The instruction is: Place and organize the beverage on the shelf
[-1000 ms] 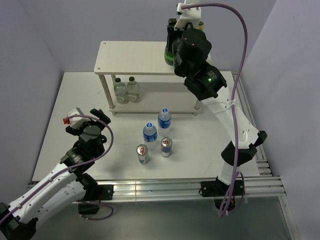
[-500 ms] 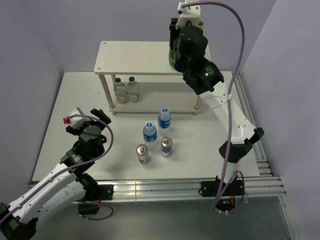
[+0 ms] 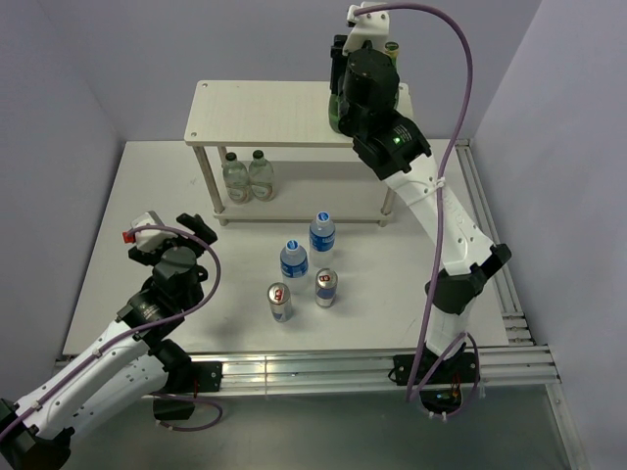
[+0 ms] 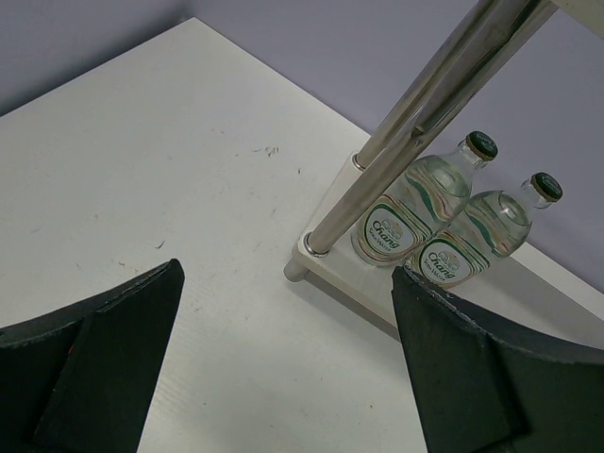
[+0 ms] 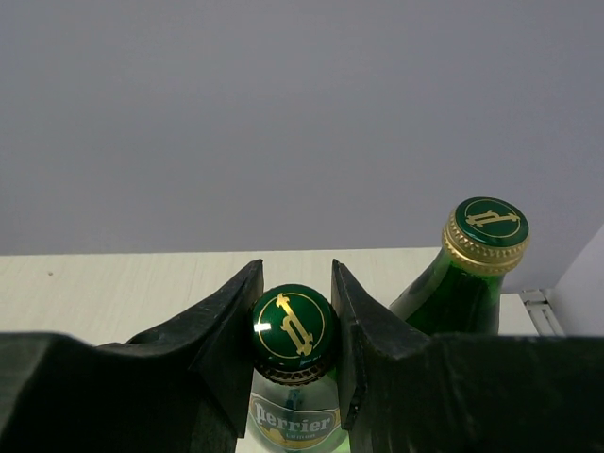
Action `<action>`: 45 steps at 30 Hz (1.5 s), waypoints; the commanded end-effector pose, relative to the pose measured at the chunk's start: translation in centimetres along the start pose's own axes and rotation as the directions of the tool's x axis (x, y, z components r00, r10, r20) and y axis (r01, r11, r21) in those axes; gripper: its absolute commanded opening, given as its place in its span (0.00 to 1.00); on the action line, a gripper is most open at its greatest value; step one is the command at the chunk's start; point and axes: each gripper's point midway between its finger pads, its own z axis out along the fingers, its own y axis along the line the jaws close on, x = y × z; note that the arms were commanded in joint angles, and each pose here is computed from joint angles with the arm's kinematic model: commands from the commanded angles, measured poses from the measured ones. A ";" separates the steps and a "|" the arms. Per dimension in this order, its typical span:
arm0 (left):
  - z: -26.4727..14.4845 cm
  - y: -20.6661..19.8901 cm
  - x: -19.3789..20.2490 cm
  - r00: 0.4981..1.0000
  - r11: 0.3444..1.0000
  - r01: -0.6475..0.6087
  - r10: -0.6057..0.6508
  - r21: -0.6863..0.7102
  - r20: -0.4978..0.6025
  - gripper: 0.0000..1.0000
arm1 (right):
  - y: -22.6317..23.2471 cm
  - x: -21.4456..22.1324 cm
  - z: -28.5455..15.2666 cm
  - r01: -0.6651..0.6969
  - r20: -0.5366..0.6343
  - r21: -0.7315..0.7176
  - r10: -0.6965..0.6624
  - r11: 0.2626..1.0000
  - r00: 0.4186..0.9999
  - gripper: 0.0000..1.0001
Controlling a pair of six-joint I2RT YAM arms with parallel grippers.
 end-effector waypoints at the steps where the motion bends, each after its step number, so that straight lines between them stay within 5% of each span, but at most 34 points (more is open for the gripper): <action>1: -0.1 -0.3 -0.7 1.000 1.000 0.024 -0.024 0.008 0.010 0.99 | -0.2 -3.0 0.2 -0.097 0.087 -0.008 0.097 0.995 0.991 0.16; 4: -0.1 -0.3 -0.8 1.000 1.000 0.025 -0.026 0.009 0.011 0.99 | -0.3 -2.7 0.4 -0.098 0.085 0.001 0.097 0.995 0.992 0.55; 8: -0.1 -0.3 -0.8 1.000 1.000 0.025 -0.025 0.008 0.012 0.99 | 0.0 -2.1 0.7 -0.092 0.078 0.003 0.092 0.996 0.993 0.69; 21: 0.0 -0.2 -0.8 1.000 1.000 0.018 -0.018 -0.002 0.017 0.99 | -0.6 -1.8 0.0 -0.113 0.063 0.008 0.112 0.994 0.992 0.76; 33: 0.0 -0.1 -0.7 1.000 1.000 0.014 -0.014 -0.006 0.017 0.99 | -1.3 -2.2 -10.2 -0.148 0.071 -0.022 0.150 0.989 0.986 0.84; 39: 0.0 -0.1 -0.7 1.000 1.000 0.013 -0.012 -0.007 0.018 0.99 | 0.1 4.3 -14.6 -0.212 -0.072 -0.113 0.205 0.971 0.976 0.84; 45: 0.0 -0.2 -0.4 1.000 1.000 0.012 -0.012 0.000 0.010 0.99 | 3.2 17.0 -17.5 -0.242 -0.264 -0.269 0.171 0.932 0.949 0.84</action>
